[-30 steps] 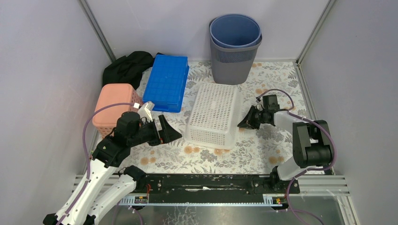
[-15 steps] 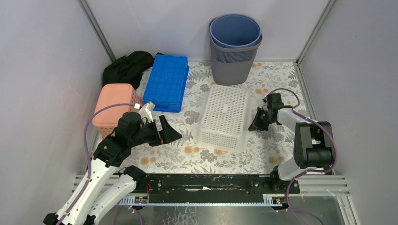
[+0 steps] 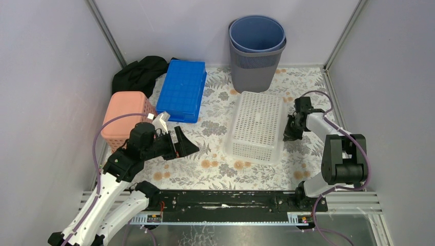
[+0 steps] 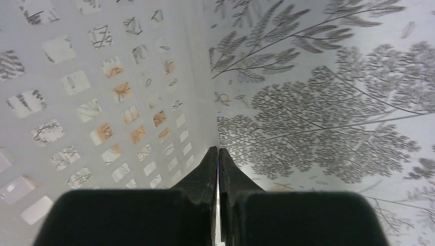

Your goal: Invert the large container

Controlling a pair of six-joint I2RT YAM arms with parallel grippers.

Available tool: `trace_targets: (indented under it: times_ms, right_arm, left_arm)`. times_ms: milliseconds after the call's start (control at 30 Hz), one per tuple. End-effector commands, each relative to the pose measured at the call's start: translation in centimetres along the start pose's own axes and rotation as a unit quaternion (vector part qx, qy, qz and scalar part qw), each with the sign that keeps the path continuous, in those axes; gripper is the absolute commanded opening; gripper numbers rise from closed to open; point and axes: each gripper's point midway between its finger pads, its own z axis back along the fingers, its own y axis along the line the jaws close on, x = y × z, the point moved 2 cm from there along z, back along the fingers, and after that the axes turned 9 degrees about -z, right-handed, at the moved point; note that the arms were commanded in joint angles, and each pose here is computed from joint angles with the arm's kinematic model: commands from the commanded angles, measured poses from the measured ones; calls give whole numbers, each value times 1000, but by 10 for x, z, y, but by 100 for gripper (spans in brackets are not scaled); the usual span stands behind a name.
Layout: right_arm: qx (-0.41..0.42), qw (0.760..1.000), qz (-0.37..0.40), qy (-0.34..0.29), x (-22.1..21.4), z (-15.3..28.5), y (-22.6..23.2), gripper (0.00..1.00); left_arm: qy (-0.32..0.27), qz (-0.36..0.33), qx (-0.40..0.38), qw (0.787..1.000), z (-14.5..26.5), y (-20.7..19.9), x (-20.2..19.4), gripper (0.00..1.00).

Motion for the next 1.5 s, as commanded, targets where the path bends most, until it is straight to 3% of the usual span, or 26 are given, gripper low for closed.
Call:
trace_targets:
  times_ms: [0, 400, 933, 1033, 1133, 1267, 1333, 1467]
  right_arm:
    - [-55, 998, 1, -35, 25, 12, -15, 0]
    - [-129, 990, -31, -52, 74, 14, -38, 0]
    - [-157, 982, -80, -62, 116, 9, -66, 0]
    - [-153, 982, -84, -67, 119, 12, -65, 13]
    - [-132, 984, -87, -87, 128, 31, -55, 19]
    - [-86, 982, -96, -137, 144, 81, -31, 46]
    - [-51, 981, -88, -164, 150, 113, -9, 59]
    - [48, 981, -33, -184, 139, 155, 56, 70]
  left_arm:
    - [-13, -13, -20, 1000, 0, -7, 5, 100]
    - [-19, -19, -17, 1000, 10, -10, 5, 100]
    - [6, -32, -12, 999, -5, -2, 2, 100]
    - [12, -38, -14, 999, -11, 0, 2, 100]
    - [11, -42, -15, 999, -17, 1, 4, 100]
    - [17, -41, -27, 999, -30, 4, 2, 100]
    - [24, -41, -31, 998, -36, 6, 0, 100]
    - [29, -46, -32, 998, -44, 9, 0, 100]
